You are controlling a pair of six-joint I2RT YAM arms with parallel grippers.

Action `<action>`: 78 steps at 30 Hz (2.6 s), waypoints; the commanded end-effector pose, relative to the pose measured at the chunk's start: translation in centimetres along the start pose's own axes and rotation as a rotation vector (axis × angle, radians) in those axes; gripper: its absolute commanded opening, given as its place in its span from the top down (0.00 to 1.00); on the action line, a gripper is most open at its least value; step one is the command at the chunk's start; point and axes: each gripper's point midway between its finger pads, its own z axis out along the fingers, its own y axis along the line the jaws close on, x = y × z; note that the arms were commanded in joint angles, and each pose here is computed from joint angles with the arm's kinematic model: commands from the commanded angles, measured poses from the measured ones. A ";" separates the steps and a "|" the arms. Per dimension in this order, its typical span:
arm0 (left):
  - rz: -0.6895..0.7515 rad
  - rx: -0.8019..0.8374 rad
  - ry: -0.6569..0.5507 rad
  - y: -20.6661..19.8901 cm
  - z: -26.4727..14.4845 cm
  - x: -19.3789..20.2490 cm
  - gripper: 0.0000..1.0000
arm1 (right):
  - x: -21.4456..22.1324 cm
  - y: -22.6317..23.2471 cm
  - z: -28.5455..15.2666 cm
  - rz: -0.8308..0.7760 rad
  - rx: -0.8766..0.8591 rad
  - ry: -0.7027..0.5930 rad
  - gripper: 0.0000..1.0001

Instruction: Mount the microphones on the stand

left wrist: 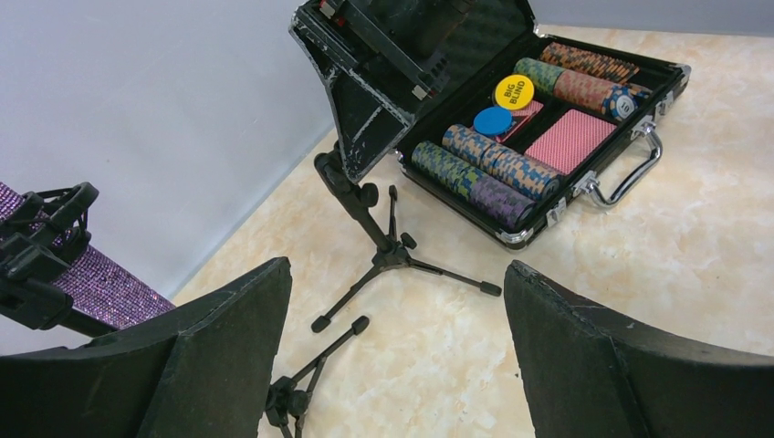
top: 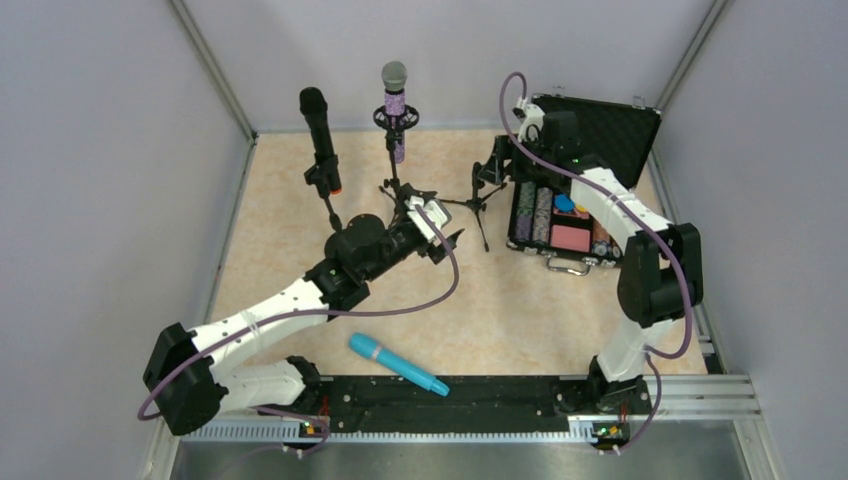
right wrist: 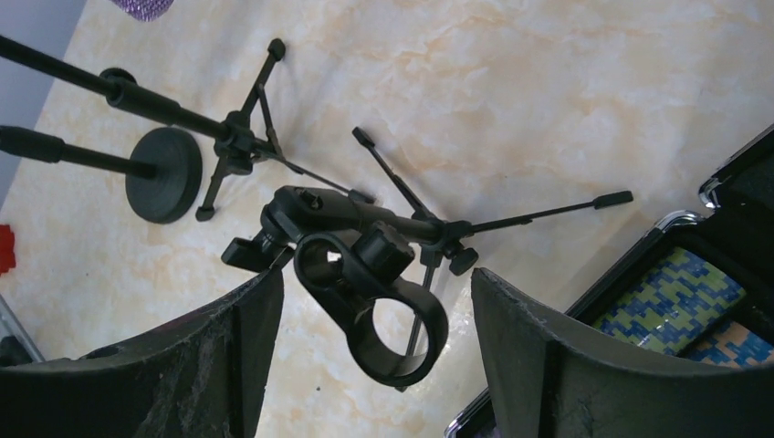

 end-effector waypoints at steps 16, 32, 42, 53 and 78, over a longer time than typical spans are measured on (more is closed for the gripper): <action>0.065 -0.106 -0.005 1.7 -0.1 0.7 0.08 | -0.5 3.5 -0.9 -0.105 -0.019 -0.020 0.49; 0.126 -0.155 -0.009 2.4 -0.2 1.7 0.07 | -1.7 5.9 -2.2 -0.027 -0.113 -0.144 0.96; 0.038 -0.183 0.055 3.5 0.2 0.1 0.07 | -4.0 7.6 -4.2 -0.016 -0.148 -0.245 1.00; -0.489 -0.309 0.053 2.7 -2.9 1.9 0.09 | -8.3 10.0 -6.5 -0.031 -0.196 -0.342 1.00; -0.780 -0.527 0.117 3.2 -8.6 6.0 0.09 | -2.7 14.6 -14.1 -0.008 -0.322 -0.330 1.00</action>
